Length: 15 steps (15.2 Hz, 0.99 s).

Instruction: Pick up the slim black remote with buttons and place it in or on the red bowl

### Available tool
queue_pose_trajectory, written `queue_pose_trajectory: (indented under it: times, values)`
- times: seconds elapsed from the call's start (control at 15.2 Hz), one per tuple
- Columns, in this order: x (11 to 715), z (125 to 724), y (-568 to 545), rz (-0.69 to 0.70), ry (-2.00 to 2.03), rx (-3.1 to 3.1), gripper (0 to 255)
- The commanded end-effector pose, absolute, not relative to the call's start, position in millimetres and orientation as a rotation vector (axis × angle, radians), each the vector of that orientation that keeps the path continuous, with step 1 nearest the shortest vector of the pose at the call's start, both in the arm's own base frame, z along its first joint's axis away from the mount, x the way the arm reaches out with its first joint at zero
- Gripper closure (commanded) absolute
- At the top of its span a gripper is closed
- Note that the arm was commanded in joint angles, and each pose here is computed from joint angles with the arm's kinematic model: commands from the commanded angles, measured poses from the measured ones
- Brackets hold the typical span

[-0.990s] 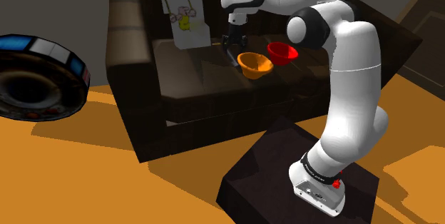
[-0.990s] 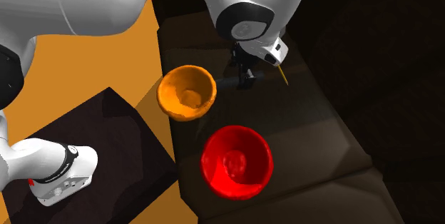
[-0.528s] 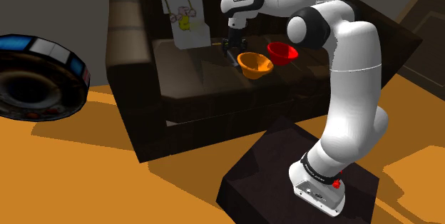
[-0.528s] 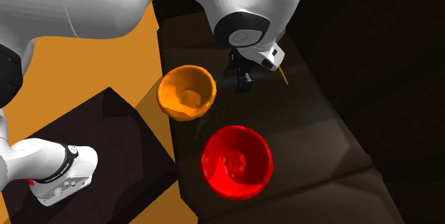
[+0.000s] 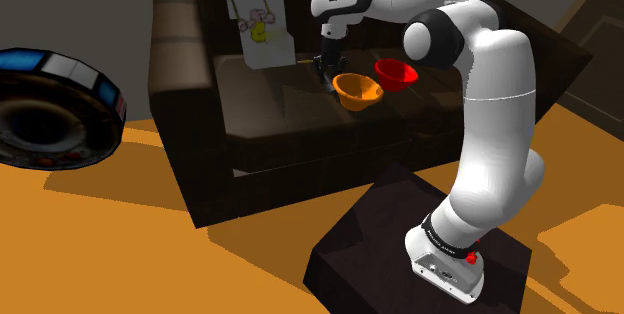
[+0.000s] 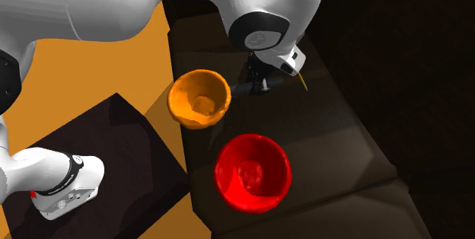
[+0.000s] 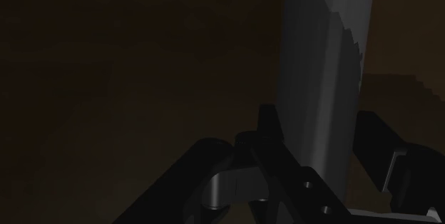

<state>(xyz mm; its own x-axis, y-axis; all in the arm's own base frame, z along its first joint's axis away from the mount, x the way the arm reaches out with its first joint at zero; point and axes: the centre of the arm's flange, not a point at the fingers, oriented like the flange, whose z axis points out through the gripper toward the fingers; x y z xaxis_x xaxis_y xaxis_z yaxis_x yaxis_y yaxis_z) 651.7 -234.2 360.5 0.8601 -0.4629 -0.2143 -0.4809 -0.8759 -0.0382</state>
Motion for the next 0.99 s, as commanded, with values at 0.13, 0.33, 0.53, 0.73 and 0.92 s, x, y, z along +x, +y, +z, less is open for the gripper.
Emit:
queue_pose_trajectory:
  times: [0.13, 0.33, 0.53, 0.73, 0.92]
  values:
    - [655, 355, -229, 0.317, 0.739, -2.937, 255]
    - [653, 360, -229, 0.316, 0.739, -2.938, 255]
    - [653, 376, -229, 0.316, 0.739, -2.938, 255]
    - [653, 392, -229, 0.316, 0.739, -2.938, 255]
    - [653, 408, -229, 0.316, 0.739, -2.938, 255]
